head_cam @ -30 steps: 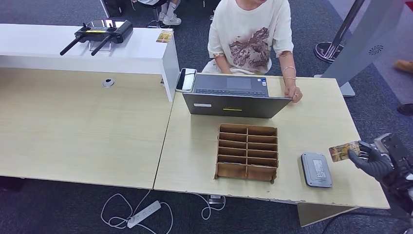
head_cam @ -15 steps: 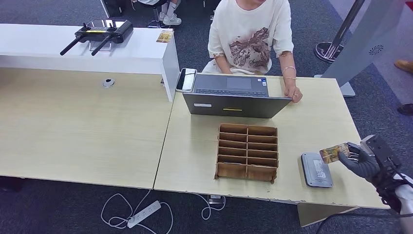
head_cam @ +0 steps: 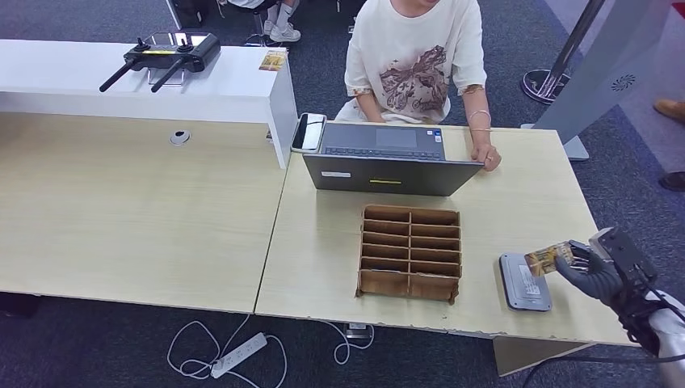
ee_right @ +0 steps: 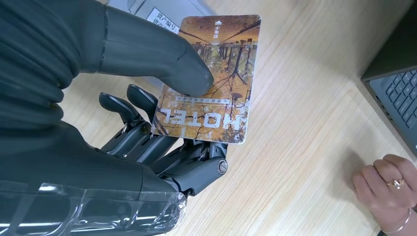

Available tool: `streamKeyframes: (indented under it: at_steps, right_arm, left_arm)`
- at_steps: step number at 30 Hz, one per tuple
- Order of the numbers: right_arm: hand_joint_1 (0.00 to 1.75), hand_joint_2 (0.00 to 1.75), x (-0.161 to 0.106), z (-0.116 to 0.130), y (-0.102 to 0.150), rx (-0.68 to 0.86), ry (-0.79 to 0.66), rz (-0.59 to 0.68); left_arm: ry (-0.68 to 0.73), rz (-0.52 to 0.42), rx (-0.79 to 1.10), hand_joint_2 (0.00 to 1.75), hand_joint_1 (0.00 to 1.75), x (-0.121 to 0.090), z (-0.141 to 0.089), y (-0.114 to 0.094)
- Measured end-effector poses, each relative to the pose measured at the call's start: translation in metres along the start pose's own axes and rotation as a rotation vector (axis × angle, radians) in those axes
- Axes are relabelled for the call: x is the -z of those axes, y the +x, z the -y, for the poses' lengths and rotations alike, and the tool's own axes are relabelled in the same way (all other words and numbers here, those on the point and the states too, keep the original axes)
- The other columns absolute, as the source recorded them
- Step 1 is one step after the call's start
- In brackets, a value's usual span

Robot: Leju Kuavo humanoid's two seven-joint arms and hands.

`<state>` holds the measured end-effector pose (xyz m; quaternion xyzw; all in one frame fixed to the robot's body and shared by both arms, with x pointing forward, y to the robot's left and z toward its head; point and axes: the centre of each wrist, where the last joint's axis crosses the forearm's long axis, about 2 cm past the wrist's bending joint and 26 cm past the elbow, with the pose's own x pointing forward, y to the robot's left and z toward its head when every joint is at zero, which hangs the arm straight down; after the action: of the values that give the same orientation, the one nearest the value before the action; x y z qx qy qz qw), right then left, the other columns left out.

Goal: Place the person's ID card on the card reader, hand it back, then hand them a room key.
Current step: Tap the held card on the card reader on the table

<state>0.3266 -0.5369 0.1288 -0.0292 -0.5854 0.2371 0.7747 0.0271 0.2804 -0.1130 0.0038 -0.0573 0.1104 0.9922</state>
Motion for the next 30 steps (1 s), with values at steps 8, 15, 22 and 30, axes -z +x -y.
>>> streamKeyframes:
  at_steps: [8,15,22,30]
  right_arm:
    - [1.75,1.75,-0.001,-0.002,-0.003,-0.001,0.009,-0.009]
    - [1.75,1.75,-0.002,-0.006,-0.008,-0.002,0.015,-0.023]
    - [1.75,1.75,-0.003,-0.011,-0.012,-0.006,0.013,-0.037]
    - [1.75,1.75,-0.003,-0.012,-0.013,-0.011,0.022,-0.048]
  left_arm:
    - [0.0,0.0,0.003,1.75,0.0,0.0,0.0,0.0]
    - [0.0,0.0,0.004,1.75,0.0,0.0,0.0,0.0]
    - [0.0,-0.001,0.006,1.75,0.0,0.0,0.0,0.0]
    - [0.001,0.0,0.006,1.75,0.0,0.0,-0.001,0.0]
